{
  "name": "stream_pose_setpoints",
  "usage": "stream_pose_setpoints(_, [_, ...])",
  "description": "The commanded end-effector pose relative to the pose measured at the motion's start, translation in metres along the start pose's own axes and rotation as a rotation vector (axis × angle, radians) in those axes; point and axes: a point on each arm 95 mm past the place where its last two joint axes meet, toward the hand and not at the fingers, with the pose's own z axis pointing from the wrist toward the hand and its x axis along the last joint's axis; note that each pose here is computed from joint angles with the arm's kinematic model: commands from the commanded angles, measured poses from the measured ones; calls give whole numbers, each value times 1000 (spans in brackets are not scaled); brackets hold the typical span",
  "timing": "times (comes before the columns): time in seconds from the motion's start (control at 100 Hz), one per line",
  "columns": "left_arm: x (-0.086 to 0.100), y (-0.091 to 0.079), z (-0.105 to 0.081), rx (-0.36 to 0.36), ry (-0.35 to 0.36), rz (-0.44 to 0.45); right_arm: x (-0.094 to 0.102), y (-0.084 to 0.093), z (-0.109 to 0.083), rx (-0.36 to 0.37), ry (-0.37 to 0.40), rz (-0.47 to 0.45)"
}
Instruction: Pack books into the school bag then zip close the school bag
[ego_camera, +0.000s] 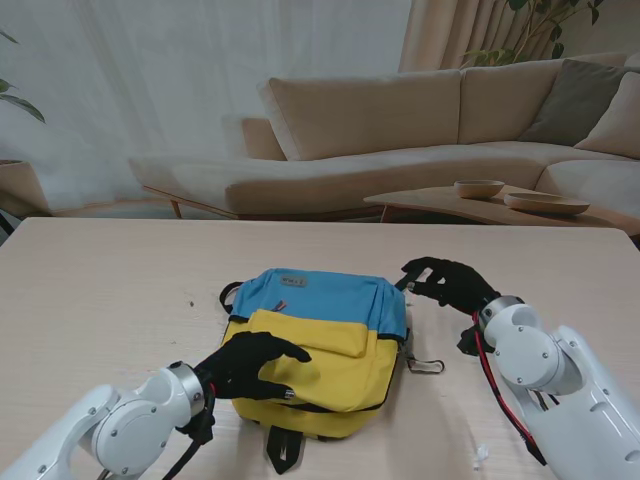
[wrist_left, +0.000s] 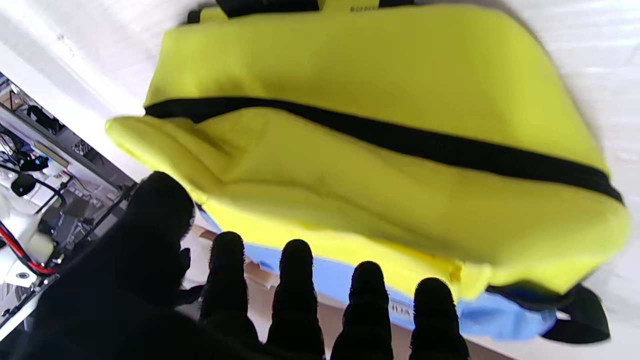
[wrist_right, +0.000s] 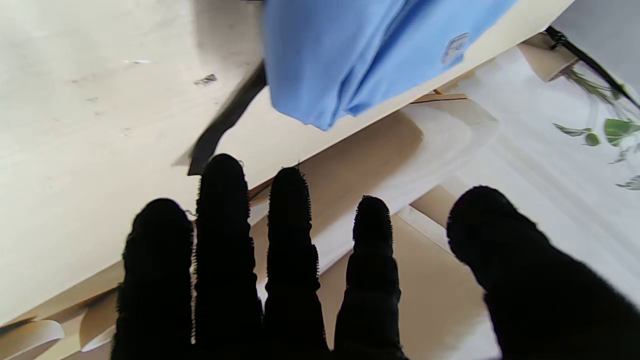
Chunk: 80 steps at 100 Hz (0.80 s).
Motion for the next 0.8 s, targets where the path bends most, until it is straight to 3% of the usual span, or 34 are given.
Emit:
stream_pose_setpoints(0.0, [7,-6,-4,19,4,9,12,-7,-4,20,41,2])
stream_pose_setpoints(0.33, [-7,-30,-18,233,-44,-52,52,-21,-26,-19,145,50])
stream_pose_setpoints(0.56, [-23,-41,-7,369,-45,-196,78,-45,-40,-28,202,130])
stream_pose_setpoints(0.79, [-31,-40,14,375,-24,-314,91,-70,-44,-33,245,190])
